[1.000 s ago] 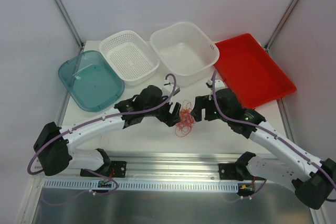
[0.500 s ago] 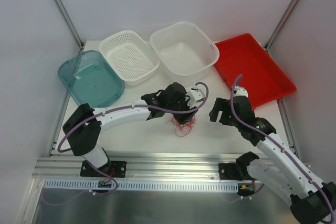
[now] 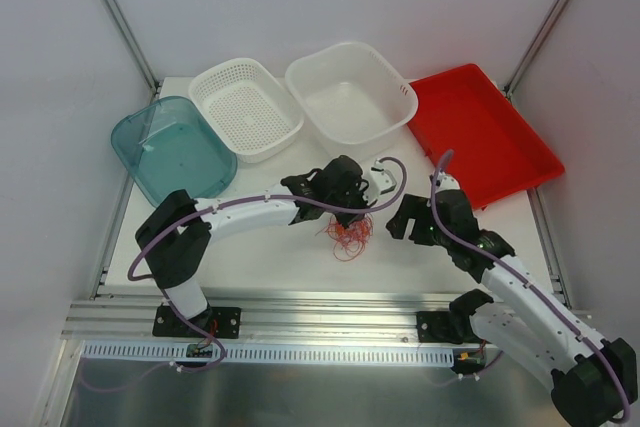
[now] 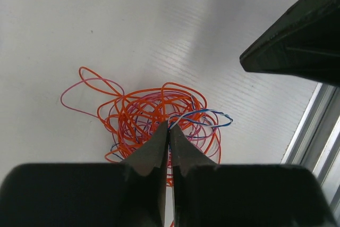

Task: Untangle the cables

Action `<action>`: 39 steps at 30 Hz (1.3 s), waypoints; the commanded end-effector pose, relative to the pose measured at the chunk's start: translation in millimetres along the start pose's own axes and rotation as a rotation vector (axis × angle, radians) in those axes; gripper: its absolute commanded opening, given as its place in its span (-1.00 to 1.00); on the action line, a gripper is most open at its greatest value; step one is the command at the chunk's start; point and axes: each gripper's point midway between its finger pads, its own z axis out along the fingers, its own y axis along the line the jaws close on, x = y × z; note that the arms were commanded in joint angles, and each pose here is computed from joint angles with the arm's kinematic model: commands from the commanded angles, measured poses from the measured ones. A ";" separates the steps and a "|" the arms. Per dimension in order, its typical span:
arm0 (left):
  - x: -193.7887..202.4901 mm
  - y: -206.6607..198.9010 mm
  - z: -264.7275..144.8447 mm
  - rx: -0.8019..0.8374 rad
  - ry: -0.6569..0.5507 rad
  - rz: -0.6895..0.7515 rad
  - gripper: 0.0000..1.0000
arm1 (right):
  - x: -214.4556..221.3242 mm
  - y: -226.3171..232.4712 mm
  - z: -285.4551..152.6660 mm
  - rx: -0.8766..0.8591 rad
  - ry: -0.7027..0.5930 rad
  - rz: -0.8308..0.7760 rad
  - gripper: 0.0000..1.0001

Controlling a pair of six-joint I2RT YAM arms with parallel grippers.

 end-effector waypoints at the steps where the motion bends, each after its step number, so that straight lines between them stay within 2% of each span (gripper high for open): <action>1: -31.7 4.6 -19.9 -0.056 -0.086 -0.026 -1.00 | -9.8 27.1 9.0 -0.139 -0.042 0.046 0.75; 3: -40.3 7.6 -34.3 -0.092 -0.120 -0.064 -1.00 | -0.7 34.0 16.1 -0.191 -0.015 0.071 0.75; 5: -42.0 11.7 -43.9 -0.134 -0.138 -0.120 -1.00 | -6.2 45.4 21.0 -0.250 -0.039 0.078 0.74; 6: -48.4 11.4 -53.7 -0.143 -0.167 -0.149 -1.00 | 4.5 43.9 27.0 -0.253 0.000 0.097 0.74; 7: -50.0 10.4 -57.8 -0.147 -0.180 -0.193 -1.00 | -5.6 54.1 28.5 -0.302 -0.041 0.099 0.73; 12: -50.8 10.9 -74.7 -0.183 -0.222 -0.322 -1.00 | -4.4 74.3 35.5 -0.398 -0.019 0.138 0.70; 28: -29.2 29.5 -81.1 -0.341 -0.247 -0.600 -1.00 | -26.2 108.9 4.6 -0.468 -0.097 0.103 0.69; 35: -40.1 20.9 -90.5 -0.293 -0.287 -0.663 -1.00 | -22.7 123.1 19.8 -0.477 -0.075 0.120 0.68; 38: -41.9 19.3 -94.4 -0.286 -0.302 -0.693 -1.00 | -19.5 134.2 30.5 -0.475 -0.055 0.119 0.64; 39: -42.1 18.8 -95.6 -0.285 -0.305 -0.702 -1.00 | -18.5 136.0 35.0 -0.468 -0.053 0.118 0.57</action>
